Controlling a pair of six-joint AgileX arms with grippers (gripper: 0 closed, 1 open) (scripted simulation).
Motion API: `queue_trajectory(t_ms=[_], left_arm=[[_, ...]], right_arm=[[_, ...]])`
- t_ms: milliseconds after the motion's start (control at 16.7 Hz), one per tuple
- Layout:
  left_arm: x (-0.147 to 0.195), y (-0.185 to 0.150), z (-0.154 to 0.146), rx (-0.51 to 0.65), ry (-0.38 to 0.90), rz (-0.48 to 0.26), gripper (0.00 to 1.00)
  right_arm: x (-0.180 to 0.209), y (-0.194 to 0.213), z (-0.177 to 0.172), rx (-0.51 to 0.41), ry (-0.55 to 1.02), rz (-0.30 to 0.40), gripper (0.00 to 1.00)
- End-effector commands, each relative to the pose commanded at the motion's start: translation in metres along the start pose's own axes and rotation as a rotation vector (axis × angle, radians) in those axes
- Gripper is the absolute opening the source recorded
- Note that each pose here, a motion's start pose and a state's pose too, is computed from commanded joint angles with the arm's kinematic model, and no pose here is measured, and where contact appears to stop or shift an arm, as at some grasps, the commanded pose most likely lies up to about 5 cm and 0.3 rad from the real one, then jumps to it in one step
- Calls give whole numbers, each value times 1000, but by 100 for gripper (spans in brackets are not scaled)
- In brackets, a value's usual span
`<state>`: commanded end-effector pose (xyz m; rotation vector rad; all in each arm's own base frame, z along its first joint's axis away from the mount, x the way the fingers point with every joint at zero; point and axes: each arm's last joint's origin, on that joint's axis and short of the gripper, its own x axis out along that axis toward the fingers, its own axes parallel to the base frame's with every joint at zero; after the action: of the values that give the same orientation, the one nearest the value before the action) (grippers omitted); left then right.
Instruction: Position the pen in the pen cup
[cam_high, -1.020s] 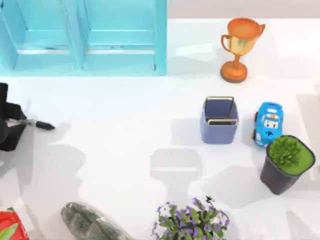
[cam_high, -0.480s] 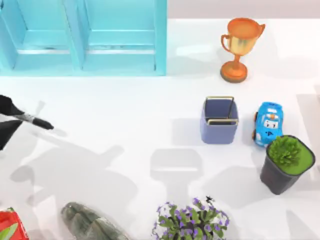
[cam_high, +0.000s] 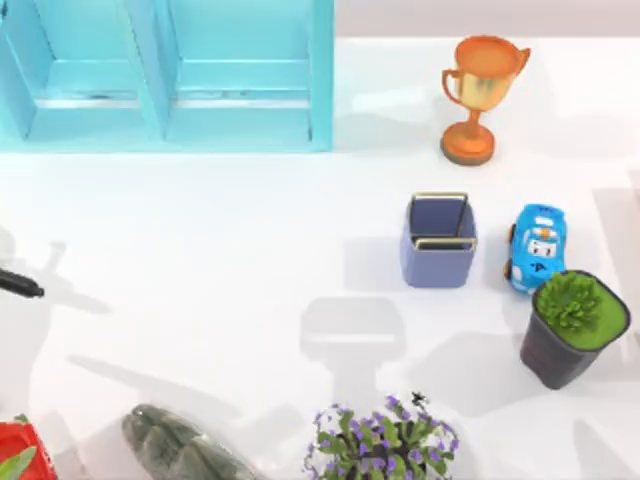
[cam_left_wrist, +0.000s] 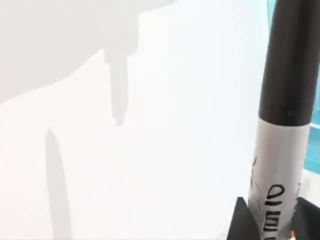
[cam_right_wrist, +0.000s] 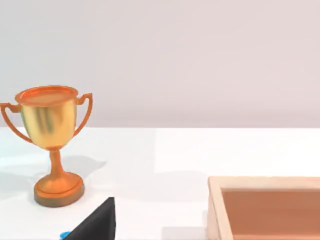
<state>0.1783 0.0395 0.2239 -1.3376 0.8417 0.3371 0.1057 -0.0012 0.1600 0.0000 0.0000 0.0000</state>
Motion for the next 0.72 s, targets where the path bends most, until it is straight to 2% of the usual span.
queue_trajectory(t_ms=[240, 540, 720], left_arm=[[-11, 13, 0, -48, -46, 27, 0], [-10, 12, 0, -44, -44, 28, 0], [0, 7, 0, 13, -47, 87, 0]], right_arm=[[0, 0, 0, 0, 0, 0, 100], [0, 0, 0, 0, 0, 0, 100], [0, 0, 0, 0, 0, 0, 100]])
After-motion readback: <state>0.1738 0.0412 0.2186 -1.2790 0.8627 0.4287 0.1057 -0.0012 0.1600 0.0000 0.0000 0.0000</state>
